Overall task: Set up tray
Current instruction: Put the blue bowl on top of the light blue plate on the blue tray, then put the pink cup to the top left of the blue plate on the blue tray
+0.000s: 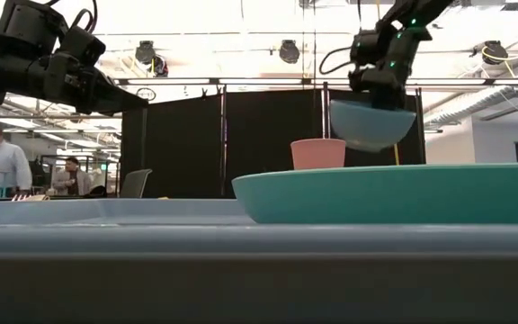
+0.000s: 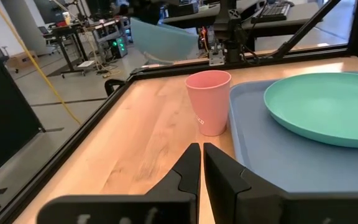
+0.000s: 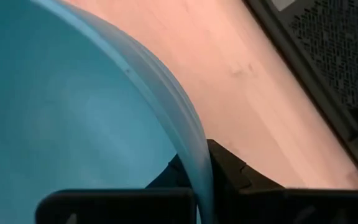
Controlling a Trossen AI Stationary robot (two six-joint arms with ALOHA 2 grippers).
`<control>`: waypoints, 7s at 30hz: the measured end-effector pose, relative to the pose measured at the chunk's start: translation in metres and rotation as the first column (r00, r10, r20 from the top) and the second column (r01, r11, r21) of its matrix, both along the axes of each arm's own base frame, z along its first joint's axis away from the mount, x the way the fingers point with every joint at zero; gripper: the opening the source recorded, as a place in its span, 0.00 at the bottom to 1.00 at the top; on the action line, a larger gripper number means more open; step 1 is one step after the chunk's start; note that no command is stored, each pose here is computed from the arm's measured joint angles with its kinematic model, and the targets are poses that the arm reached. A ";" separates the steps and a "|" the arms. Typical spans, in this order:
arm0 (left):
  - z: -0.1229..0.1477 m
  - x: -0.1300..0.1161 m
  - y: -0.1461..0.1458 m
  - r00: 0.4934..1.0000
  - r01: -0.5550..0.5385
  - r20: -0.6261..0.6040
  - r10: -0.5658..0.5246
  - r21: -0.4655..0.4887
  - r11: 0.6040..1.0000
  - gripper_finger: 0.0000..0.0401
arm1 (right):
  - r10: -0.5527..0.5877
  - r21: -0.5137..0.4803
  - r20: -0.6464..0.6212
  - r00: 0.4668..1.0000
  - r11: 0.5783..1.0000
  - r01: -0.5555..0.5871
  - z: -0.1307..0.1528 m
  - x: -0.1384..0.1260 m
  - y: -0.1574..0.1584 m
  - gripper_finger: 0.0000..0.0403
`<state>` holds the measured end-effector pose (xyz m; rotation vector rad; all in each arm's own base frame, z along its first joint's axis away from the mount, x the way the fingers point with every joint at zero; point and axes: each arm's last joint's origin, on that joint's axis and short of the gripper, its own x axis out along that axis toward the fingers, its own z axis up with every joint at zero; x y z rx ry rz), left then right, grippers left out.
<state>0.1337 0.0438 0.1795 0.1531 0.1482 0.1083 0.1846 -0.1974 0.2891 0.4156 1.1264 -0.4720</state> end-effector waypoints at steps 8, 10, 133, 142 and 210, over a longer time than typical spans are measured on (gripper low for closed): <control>0.001 0.000 -0.001 1.000 0.020 0.009 -0.021 0.004 1.000 0.06 | 0.152 0.060 0.010 0.988 0.986 -0.152 0.011 0.014 0.043 0.01; 0.001 0.000 -0.001 1.000 0.020 0.014 -0.020 0.006 1.000 0.06 | 0.226 0.039 0.038 0.973 0.973 -0.227 0.013 0.024 0.055 0.01; 0.000 0.000 -0.002 0.998 0.061 0.010 -0.060 -0.080 0.995 0.06 | 0.610 0.324 -0.107 0.785 0.768 -0.552 -0.112 0.170 0.262 0.05; 0.000 0.000 -0.002 0.998 0.060 0.011 -0.060 -0.086 0.994 0.06 | 0.602 0.324 -0.117 0.790 0.775 -0.542 -0.112 0.169 0.261 0.19; 0.086 0.159 -0.003 0.866 0.268 -0.447 -0.223 0.041 0.962 0.31 | 0.673 -0.662 0.627 0.392 0.726 -0.188 -0.088 -0.050 0.205 0.00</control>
